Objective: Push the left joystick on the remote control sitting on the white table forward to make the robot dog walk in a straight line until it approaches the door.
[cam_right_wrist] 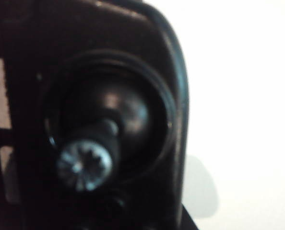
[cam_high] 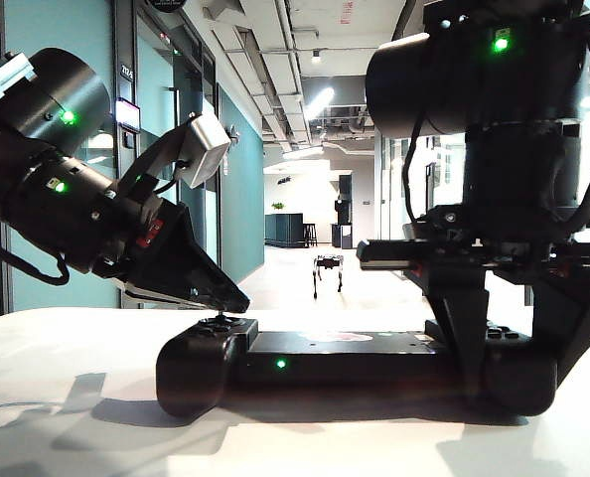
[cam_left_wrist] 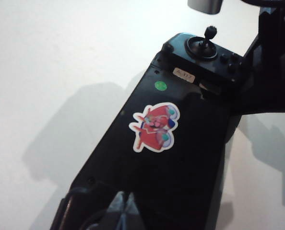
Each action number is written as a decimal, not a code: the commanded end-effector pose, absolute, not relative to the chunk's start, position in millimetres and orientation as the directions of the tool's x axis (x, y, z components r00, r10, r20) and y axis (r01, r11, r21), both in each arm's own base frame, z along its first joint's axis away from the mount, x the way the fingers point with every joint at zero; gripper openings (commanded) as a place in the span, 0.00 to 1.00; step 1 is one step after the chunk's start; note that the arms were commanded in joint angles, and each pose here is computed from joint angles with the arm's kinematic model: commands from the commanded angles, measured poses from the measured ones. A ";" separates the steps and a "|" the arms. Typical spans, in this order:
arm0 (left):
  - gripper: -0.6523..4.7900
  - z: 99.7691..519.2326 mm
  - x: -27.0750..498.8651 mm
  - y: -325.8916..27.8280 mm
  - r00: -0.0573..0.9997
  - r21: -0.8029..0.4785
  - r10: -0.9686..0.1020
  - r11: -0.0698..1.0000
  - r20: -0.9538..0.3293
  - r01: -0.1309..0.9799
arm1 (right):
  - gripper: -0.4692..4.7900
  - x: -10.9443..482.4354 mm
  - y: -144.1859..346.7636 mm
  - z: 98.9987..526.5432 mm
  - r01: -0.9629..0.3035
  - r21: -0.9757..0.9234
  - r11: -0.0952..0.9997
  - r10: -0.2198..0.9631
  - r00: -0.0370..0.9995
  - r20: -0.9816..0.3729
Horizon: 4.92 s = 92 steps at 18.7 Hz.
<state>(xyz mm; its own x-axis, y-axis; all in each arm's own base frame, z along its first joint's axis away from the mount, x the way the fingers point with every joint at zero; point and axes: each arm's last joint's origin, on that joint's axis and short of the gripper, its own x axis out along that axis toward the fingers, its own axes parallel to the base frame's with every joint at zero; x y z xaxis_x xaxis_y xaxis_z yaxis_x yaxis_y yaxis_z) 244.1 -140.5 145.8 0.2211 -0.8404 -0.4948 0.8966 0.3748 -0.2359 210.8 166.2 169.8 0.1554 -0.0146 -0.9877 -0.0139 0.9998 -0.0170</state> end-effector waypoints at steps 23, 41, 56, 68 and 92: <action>0.11 367.1 117.2 -63.4 0.786 -0.120 -0.598 0.801 -0.153 0.586 | 0.67 211.8 169.2 188.1 -0.131 -0.018 0.991 -0.002 0.118 -0.993; 0.11 328.2 78.8 -43.4 0.796 -0.138 -0.558 0.830 -0.233 0.541 | 0.09 159.5 131.0 299.5 -0.289 0.042 0.956 0.195 0.527 -0.827; 0.11 226.4 66.1 -35.1 0.853 -0.117 -0.513 0.857 -0.097 0.502 | 0.09 128.0 114.0 273.0 -0.511 -0.026 0.859 0.435 0.757 -0.487; 0.11 211.0 71.1 -36.2 0.874 -0.111 -0.479 0.876 -0.084 0.469 | 0.09 90.2 82.4 183.4 -0.610 0.043 0.791 0.593 0.749 -0.294; 0.11 172.8 86.7 -43.6 0.869 -0.100 -0.488 0.864 0.077 0.494 | 0.09 74.4 64.3 181.9 -0.556 0.054 0.829 0.559 0.822 -0.106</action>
